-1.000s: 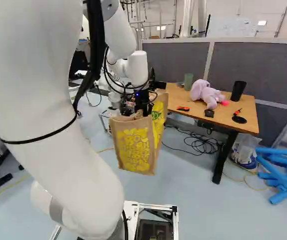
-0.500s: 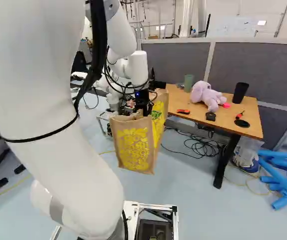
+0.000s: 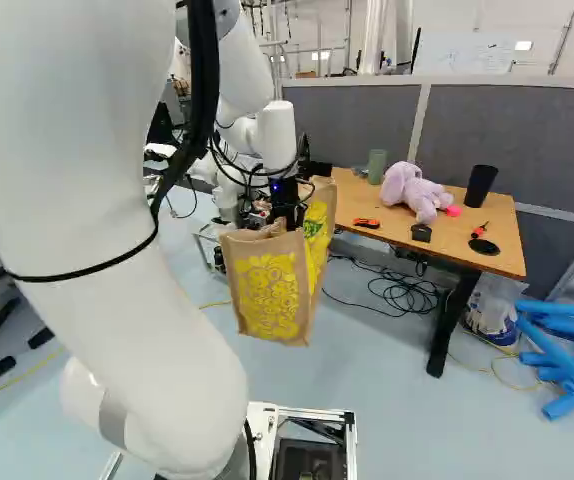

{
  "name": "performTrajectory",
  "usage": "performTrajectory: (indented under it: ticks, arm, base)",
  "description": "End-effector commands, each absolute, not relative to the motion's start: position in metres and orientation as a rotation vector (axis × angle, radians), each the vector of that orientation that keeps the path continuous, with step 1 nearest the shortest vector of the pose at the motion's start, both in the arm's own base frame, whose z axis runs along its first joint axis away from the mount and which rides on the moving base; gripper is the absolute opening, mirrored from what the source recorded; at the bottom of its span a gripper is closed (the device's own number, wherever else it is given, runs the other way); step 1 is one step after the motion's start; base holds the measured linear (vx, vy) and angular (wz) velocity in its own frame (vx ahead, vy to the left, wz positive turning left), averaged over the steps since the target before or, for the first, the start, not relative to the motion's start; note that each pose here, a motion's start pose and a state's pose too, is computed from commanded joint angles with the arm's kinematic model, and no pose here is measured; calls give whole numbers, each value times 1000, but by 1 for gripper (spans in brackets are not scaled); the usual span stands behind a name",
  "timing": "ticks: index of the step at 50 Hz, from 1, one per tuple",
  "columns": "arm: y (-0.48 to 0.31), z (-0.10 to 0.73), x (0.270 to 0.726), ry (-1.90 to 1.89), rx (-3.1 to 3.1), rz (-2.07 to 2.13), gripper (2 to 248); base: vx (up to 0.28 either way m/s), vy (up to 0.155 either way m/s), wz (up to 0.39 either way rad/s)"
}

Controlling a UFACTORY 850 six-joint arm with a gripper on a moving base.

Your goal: Pick up the bag on the ground and place it on the table

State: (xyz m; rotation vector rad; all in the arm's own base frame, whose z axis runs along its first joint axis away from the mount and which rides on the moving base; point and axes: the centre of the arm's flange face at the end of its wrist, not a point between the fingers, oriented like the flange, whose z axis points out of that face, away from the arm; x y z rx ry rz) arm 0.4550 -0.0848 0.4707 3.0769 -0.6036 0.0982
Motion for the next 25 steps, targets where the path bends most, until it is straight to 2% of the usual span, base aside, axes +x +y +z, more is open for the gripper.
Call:
performTrajectory:
  ticks: [25]
  arm:
    - [-81, 502, 442, -600, 3076, 133, 21]
  base:
    - [0, 0, 0]
